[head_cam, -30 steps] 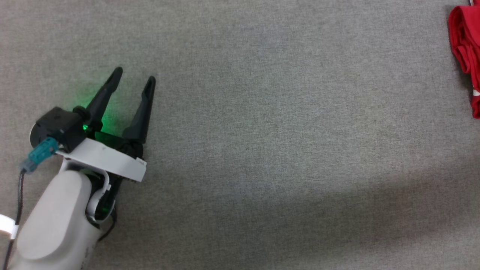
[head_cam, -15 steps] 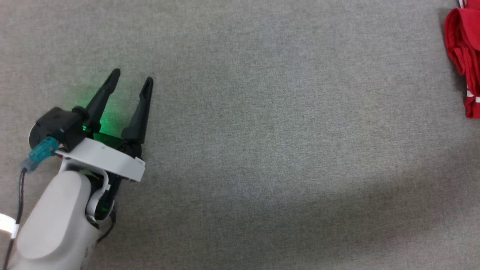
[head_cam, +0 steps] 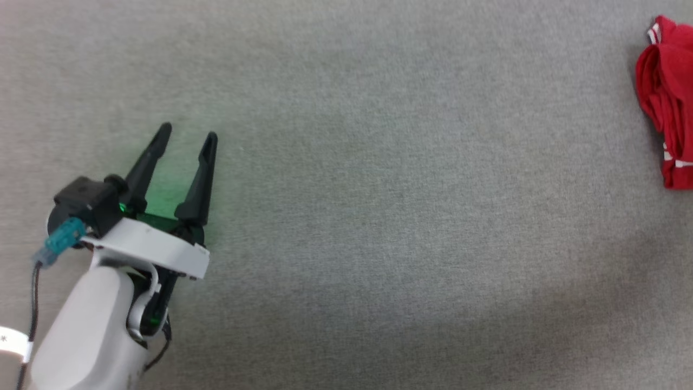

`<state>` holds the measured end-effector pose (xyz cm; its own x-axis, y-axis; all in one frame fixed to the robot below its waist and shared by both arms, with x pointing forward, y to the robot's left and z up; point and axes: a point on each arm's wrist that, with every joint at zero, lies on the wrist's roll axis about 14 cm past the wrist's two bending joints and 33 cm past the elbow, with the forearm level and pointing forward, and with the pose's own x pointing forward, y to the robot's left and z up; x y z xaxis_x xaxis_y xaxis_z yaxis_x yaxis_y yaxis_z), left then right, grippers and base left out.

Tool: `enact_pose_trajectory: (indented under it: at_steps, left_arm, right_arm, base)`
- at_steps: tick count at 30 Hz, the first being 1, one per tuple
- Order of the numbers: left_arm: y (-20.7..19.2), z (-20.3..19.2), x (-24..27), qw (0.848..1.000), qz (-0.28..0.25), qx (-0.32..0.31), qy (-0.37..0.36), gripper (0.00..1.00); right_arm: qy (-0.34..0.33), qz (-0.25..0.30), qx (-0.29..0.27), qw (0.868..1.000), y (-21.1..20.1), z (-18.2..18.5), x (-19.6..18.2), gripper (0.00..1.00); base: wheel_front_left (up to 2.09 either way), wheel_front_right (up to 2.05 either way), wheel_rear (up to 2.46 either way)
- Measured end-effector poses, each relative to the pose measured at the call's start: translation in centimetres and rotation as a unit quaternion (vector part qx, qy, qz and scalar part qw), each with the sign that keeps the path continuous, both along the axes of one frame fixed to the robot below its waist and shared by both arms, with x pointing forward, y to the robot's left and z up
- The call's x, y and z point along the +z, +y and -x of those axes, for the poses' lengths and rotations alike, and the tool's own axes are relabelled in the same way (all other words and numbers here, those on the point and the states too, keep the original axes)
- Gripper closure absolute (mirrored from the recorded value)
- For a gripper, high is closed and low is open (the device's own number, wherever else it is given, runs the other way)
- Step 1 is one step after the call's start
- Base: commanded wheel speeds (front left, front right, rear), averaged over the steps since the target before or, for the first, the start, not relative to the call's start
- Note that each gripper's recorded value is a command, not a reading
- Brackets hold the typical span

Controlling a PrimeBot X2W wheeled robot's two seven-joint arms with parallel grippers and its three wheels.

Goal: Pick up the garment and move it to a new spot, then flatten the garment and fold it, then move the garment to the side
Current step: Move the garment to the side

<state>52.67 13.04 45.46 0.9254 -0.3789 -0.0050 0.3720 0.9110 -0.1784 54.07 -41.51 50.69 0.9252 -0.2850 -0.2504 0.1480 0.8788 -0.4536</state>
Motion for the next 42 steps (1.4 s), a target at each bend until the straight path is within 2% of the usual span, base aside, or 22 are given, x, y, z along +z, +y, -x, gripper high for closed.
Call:
enact_pose_trajectory:
  at_steps: [13,18,27,31,42]
  left_arm:
    - [5.5,4.8,3.0,0.997,-0.012,0.078,-0.016,0.00]
    - [8.3,7.3,4.2,0.993,-0.021,0.118,-0.025,0.00]
    - [11.9,11.7,5.4,0.984,-0.024,0.171,-0.034,0.00]
    - [13.2,13.3,5.9,0.981,-0.029,0.190,-0.039,0.00]
    - [13.7,16.5,6.6,0.979,-0.031,0.197,-0.051,0.00]
  right_arm:
    - [-0.055,-0.077,0.088,0.992,9.0,1.8,-1.3,0.00]
    - [-0.114,-0.109,0.125,0.979,12.5,2.7,1.2,0.00]
    - [-0.156,-0.141,0.167,0.963,17.3,6.6,2.1,0.00]
    - [-0.169,-0.153,0.171,0.959,18.4,8.4,2.3,0.00]
    - [-0.186,-0.186,0.147,0.953,19.2,13.4,1.2,0.00]
  base:
    - [0.00,0.00,0.00]
    - [0.00,0.00,0.00]
    - [0.00,0.00,0.00]
    - [0.00,0.00,0.00]
    - [0.00,0.00,0.00]
